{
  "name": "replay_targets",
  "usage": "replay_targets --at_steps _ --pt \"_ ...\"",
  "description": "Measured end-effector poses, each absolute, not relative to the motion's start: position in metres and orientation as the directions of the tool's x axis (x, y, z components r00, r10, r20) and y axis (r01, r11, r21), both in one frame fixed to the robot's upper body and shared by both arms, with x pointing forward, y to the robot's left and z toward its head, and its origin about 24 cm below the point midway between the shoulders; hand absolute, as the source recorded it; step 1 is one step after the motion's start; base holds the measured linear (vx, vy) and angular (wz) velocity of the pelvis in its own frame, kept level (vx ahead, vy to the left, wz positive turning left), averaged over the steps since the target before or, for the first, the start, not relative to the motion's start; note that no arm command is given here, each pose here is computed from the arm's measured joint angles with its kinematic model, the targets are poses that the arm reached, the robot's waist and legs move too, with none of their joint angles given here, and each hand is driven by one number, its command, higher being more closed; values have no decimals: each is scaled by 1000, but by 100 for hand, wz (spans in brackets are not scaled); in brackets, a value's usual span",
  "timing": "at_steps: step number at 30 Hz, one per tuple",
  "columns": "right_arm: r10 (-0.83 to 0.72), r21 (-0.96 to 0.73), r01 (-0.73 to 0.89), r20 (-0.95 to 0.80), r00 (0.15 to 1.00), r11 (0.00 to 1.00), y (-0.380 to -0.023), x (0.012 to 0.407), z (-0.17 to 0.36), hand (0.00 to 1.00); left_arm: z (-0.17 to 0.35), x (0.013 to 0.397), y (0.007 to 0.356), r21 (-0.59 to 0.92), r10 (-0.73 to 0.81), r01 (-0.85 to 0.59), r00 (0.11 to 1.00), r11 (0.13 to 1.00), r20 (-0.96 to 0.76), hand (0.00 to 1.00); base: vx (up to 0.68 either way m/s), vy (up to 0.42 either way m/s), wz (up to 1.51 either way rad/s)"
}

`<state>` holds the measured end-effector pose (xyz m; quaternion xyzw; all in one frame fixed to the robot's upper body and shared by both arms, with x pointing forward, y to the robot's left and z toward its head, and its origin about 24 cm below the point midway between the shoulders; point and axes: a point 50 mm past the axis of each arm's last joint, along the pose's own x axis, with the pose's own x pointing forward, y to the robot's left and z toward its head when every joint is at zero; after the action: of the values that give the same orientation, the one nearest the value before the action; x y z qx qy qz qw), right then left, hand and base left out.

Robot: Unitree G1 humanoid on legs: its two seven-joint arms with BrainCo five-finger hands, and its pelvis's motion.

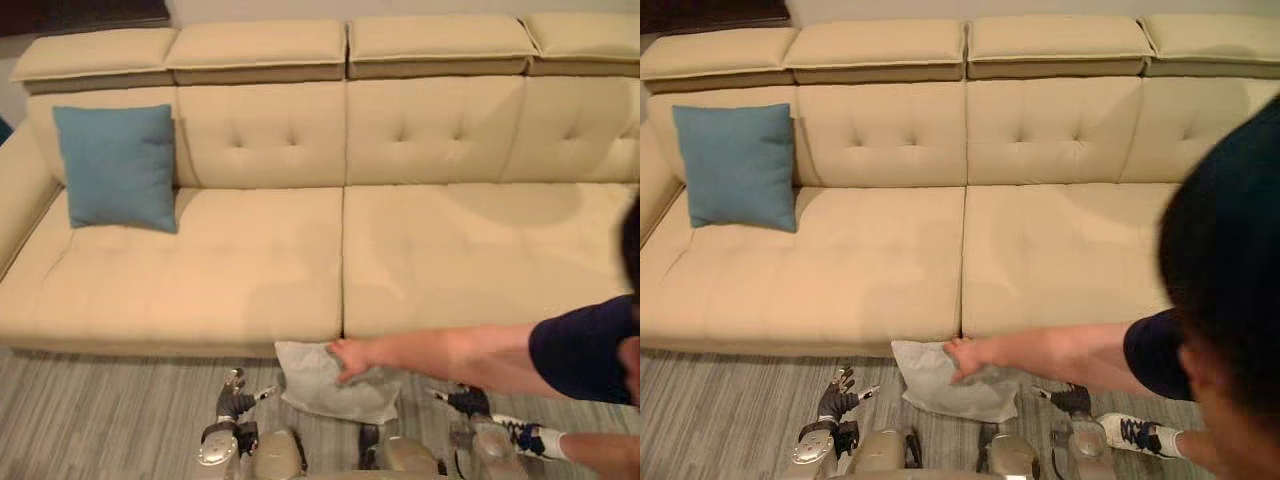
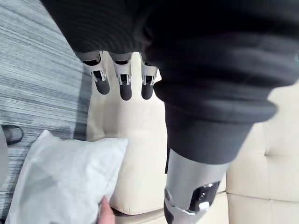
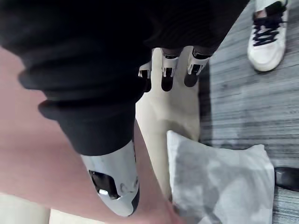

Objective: Pick up cushions and gather them together orderly.

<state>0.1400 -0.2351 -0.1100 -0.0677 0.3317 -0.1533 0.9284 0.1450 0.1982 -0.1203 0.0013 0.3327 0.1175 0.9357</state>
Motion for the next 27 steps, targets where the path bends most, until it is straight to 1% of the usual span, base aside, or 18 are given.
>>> replay_targets --at_steps 2,4,6,7,9,10,11,16,19,20,22,24,27 --pt "-336 -231 245 -591 733 942 -236 141 -109 0 -119 148 200 85 223 -217 758 972 -613 0 107 140 -36" --pt "-339 -230 251 -567 751 940 -234 153 -105 0 -116 152 204 97 228 -214 765 972 -602 0 33 101 -38" --pt "-326 -214 248 -523 787 945 -230 182 -96 0 -103 177 211 114 232 -203 807 972 -542 0 -60 103 -31" --pt "-322 -210 248 -509 798 946 -229 191 -93 0 -98 186 212 116 232 -201 822 973 -520 0 -134 96 -21" --pt "-314 -182 260 -430 847 948 -221 226 -74 0 -77 220 213 125 230 -195 876 973 -424 0 -160 75 -21" --pt "-313 -181 260 -409 857 949 -220 233 -69 0 -71 228 212 118 229 -198 886 973 -402 0 -172 66 -37" --pt "-296 -169 249 -373 880 954 -214 247 -59 0 -61 241 210 107 230 -205 905 973 -358 0 -178 44 -32" --pt "-232 -150 199 -256 938 968 -186 286 -27 0 -35 272 197 31 239 -239 937 970 -256 0 -155 55 -22" --pt "-198 -115 181 -157 968 977 -165 308 -1 0 -17 292 180 -63 238 -254 951 965 -198 0 -87 28 -14" --pt "-192 -110 177 -144 971 978 -161 312 4 0 -13 296 177 -78 241 -259 953 963 -184 0 -45 7 -2" --pt "-173 -85 168 -51 984 982 -148 330 32 0 5 310 167 -140 242 -259 961 956 -131 0 -31 3 1" --pt "-160 -63 161 19 987 985 -139 341 53 0 14 316 160 -169 234 -248 967 954 -100 0 0 0 0" --pt "-158 -53 161 56 986 986 -136 344 63 0 21 318 153 -197 235 -247 969 949 -80 0 0 0 0"
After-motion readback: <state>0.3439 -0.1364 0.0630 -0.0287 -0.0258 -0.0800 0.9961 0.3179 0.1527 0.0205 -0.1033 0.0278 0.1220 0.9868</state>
